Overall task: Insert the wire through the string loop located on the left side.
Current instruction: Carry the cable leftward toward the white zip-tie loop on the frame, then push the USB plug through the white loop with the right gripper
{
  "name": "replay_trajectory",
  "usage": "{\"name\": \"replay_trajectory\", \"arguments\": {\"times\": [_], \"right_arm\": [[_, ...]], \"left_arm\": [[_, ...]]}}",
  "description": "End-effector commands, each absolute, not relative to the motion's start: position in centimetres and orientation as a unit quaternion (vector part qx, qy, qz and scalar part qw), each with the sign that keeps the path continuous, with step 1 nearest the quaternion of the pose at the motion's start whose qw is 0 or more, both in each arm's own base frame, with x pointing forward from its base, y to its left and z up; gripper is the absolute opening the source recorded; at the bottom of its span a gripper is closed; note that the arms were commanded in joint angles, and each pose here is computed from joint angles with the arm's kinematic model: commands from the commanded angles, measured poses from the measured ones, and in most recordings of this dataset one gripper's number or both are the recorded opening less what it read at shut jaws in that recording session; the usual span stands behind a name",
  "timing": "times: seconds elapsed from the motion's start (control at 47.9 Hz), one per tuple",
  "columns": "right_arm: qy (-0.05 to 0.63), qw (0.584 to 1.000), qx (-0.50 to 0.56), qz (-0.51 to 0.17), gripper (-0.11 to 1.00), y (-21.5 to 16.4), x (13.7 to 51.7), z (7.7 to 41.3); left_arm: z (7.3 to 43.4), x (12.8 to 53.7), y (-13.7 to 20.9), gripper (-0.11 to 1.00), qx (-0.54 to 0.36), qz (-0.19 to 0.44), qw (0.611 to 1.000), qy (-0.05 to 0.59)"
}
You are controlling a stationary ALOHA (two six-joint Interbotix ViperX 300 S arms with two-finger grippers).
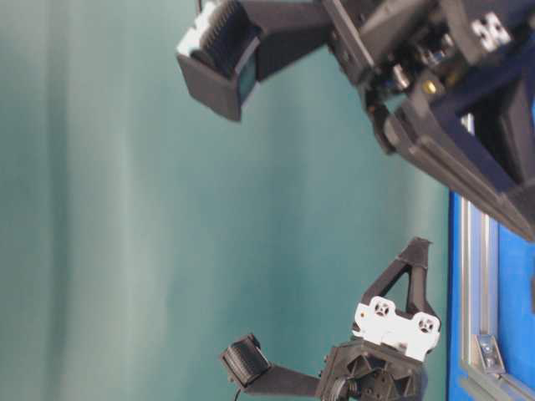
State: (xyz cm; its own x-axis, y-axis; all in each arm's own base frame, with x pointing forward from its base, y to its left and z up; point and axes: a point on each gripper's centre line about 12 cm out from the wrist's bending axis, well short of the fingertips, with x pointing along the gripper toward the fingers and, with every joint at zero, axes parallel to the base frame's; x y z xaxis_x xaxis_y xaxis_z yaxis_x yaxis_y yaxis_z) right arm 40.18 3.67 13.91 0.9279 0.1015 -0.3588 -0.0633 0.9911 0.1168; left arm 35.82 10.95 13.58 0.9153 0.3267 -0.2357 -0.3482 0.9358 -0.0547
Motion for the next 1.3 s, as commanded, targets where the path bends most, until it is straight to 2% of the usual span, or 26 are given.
{"name": "replay_trajectory", "arguments": {"times": [0.0, 0.46, 1.274], "right_arm": [[0.167, 0.984, 0.052, 0.043, 0.02, 3.8, 41.5, 15.1], [0.175, 0.982, 0.049, 0.042, 0.02, 4.1, 45.7, 15.0], [0.182, 0.981, 0.049, 0.037, 0.02, 3.7, 45.7, 14.7]], "left_arm": [[15.2, 36.2, 11.0, 0.0, -0.045, 0.171, 0.98, 0.088], [15.0, 36.0, 10.9, 0.0, -0.045, 0.171, 0.98, 0.09], [15.0, 36.0, 10.9, 0.0, -0.045, 0.171, 0.98, 0.091]]}}
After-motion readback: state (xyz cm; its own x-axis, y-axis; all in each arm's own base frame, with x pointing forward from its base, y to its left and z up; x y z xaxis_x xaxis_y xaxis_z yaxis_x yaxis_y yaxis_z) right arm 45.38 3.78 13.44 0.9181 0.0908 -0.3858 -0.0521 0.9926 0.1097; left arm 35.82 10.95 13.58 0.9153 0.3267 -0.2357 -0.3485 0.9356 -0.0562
